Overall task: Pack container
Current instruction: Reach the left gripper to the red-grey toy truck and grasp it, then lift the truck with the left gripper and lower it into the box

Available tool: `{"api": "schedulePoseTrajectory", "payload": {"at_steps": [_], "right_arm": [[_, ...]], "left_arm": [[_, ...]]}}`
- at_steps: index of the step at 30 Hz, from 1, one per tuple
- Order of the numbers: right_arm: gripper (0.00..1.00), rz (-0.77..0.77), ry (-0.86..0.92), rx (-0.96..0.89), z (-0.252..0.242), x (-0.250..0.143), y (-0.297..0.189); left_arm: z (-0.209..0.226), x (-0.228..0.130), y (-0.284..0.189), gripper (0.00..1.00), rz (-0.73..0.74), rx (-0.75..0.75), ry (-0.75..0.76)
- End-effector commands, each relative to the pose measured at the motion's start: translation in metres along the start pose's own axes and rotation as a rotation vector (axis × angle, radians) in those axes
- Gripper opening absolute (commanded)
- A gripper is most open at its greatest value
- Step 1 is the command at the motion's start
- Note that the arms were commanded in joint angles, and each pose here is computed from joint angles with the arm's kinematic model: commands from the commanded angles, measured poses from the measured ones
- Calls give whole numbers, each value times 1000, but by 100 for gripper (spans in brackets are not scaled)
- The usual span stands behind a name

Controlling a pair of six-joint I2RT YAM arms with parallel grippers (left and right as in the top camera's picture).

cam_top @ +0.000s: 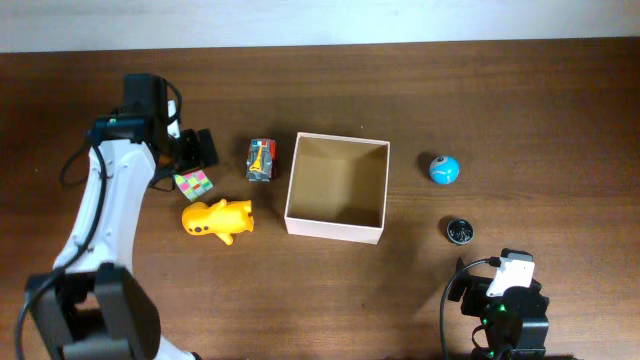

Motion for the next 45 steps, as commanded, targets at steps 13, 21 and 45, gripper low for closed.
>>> {"api": "schedulePoseTrajectory", "payload": {"at_steps": [13,21,45], "right_arm": [[99,-1,7,-4,-1,-2,1],[99,-2,7,-3,-1,-2,1],[99,-1,7,-4,-1,-2,1]], "left_arm": [[-64,39,10,100,-185,-304,404],[-111,43,17,100,-235,-216,693],[-126,20,102,75,-62,-193,630]]}}
Point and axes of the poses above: each gripper's point midway between its finger pads, its own y axis out along the fingers, its own z axis along the line the jaws close on, x = y × z, the point moved 1 cm from there along -y, back along the fingers, and after that the axes turned 14 degrees about y, right-handed, at the moved point
